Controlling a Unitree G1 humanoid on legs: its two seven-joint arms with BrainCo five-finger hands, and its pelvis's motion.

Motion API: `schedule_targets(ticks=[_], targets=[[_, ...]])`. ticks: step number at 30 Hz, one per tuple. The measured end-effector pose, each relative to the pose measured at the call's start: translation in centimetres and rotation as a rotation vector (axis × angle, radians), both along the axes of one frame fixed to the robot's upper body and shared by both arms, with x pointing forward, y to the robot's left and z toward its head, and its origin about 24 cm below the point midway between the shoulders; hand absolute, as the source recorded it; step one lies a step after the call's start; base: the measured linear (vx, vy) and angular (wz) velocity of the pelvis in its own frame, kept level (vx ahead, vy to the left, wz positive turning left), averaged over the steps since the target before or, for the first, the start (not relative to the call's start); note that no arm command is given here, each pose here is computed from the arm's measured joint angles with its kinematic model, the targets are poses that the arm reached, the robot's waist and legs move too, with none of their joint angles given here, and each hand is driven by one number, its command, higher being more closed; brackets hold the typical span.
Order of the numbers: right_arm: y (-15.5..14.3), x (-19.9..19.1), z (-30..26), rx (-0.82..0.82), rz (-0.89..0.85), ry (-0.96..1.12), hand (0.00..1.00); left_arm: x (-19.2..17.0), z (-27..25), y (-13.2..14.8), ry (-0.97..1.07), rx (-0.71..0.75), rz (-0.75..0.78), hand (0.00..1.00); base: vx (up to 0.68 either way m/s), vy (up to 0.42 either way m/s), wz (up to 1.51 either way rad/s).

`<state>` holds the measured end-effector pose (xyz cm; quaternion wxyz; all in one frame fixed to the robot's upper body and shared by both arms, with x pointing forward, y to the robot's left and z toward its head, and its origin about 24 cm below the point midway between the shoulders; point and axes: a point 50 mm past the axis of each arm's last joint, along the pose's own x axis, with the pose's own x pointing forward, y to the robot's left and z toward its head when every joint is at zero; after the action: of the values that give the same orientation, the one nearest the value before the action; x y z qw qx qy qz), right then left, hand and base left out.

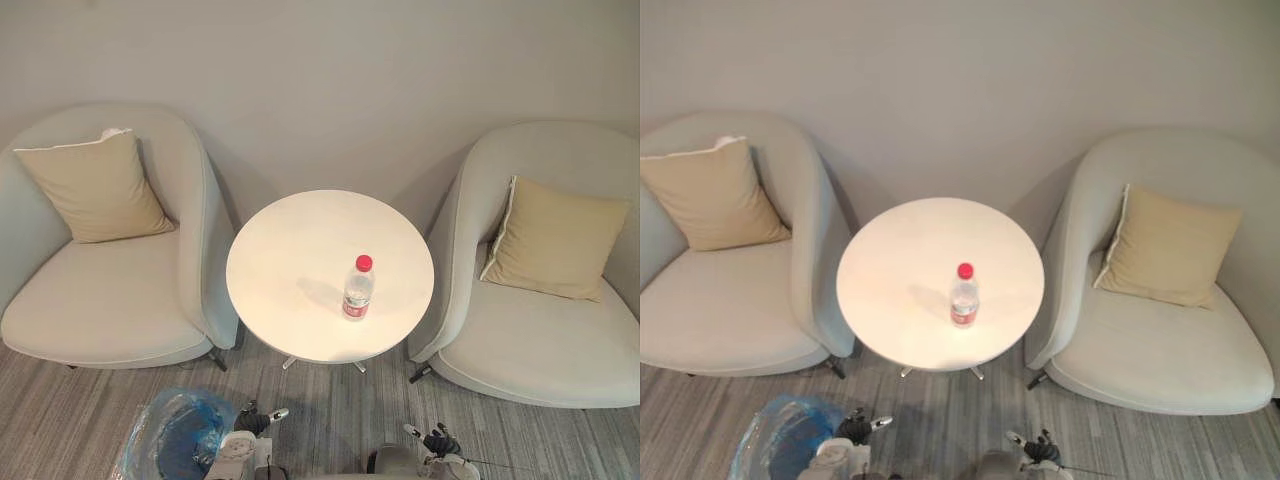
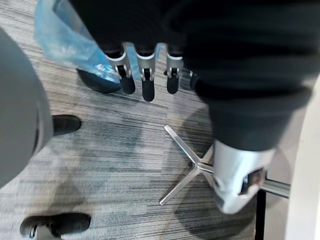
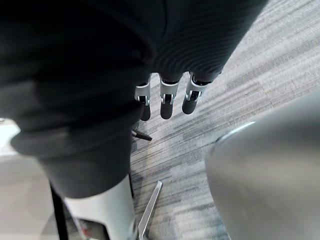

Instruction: Gather rubbish on tea table into small bin, then transfer packed bag to large trash can.

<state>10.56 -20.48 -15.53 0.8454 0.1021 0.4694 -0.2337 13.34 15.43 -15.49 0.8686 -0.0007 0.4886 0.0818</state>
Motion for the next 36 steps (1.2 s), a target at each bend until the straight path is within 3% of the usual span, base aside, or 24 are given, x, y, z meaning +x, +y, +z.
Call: schedule_targets(ticks=[8,17,27,36], targets=[[-0.4,1.4,0.9,-0.078,0.064,-0.049,0.00,-0.1,0.0,0.6,0.003,0.014,0.021,0.00,0.02,-0.056,0.10],[-3.2,6.9,7.4,-0.373,0.225,-0.393,0.00,-1.0,-0.1,2.7,0.026,0.109,-0.041,0.00,-0.05,0.052,0.11],[-3.7,9.8,11.4,-0.516,0.328,-0.570,0.00,-1.8,-0.2,3.3,0.044,0.146,-0.104,0.00,0.01,0.006,0.13],[-3.4,12.2,13.1,-0.547,0.392,-0.642,0.00,-1.8,-0.2,3.2,0.043,0.150,-0.125,0.00,0.01,-0.002,0.16]])
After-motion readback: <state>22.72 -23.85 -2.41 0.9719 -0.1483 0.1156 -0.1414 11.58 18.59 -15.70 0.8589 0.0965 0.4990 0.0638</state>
